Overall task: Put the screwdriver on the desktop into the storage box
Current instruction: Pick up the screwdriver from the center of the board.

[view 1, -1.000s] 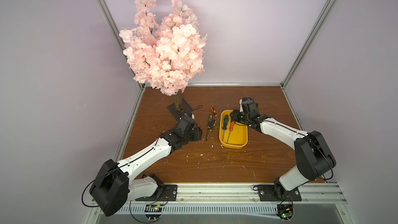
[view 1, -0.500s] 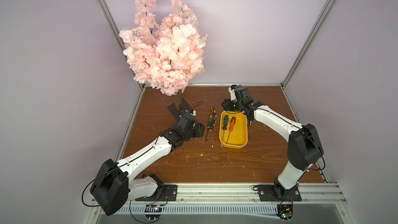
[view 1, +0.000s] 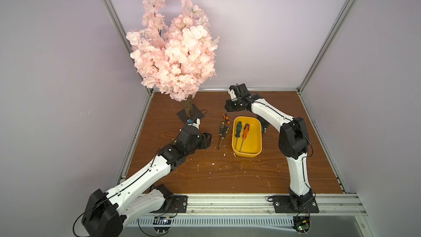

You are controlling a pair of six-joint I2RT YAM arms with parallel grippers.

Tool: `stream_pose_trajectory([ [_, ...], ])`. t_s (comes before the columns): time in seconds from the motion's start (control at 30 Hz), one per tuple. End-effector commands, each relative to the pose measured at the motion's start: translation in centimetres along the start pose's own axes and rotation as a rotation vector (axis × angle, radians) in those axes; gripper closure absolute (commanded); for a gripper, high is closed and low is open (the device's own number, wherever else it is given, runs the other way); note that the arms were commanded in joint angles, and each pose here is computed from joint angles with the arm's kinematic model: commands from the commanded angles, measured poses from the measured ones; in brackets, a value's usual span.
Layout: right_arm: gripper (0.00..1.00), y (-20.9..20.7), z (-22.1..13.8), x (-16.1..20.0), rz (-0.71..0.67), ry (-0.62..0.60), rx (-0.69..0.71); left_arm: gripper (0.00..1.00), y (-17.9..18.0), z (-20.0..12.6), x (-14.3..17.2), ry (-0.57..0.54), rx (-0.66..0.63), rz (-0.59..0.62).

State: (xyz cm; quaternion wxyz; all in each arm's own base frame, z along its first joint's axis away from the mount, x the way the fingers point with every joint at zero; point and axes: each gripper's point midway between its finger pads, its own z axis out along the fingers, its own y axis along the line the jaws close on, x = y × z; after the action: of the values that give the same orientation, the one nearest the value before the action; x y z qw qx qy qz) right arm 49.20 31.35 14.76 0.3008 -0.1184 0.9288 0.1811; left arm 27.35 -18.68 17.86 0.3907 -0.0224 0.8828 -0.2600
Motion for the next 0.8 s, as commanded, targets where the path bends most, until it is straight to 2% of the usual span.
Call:
stream_pose_trajectory([
  [0.0,0.54,-0.1,0.1,0.1,-0.062,0.068,0.045,0.41,1.6,-0.6,0.4,-0.001,-0.054,-0.023],
  [0.3,0.54,-0.7,3.6,0.0,-0.087,0.143,0.084,0.41,3.1,-1.0,0.8,-0.005,-0.081,-0.051],
  [0.77,0.54,-0.4,7.1,3.1,-0.087,0.222,0.065,0.41,3.9,-0.7,1.0,0.003,-0.102,-0.060],
])
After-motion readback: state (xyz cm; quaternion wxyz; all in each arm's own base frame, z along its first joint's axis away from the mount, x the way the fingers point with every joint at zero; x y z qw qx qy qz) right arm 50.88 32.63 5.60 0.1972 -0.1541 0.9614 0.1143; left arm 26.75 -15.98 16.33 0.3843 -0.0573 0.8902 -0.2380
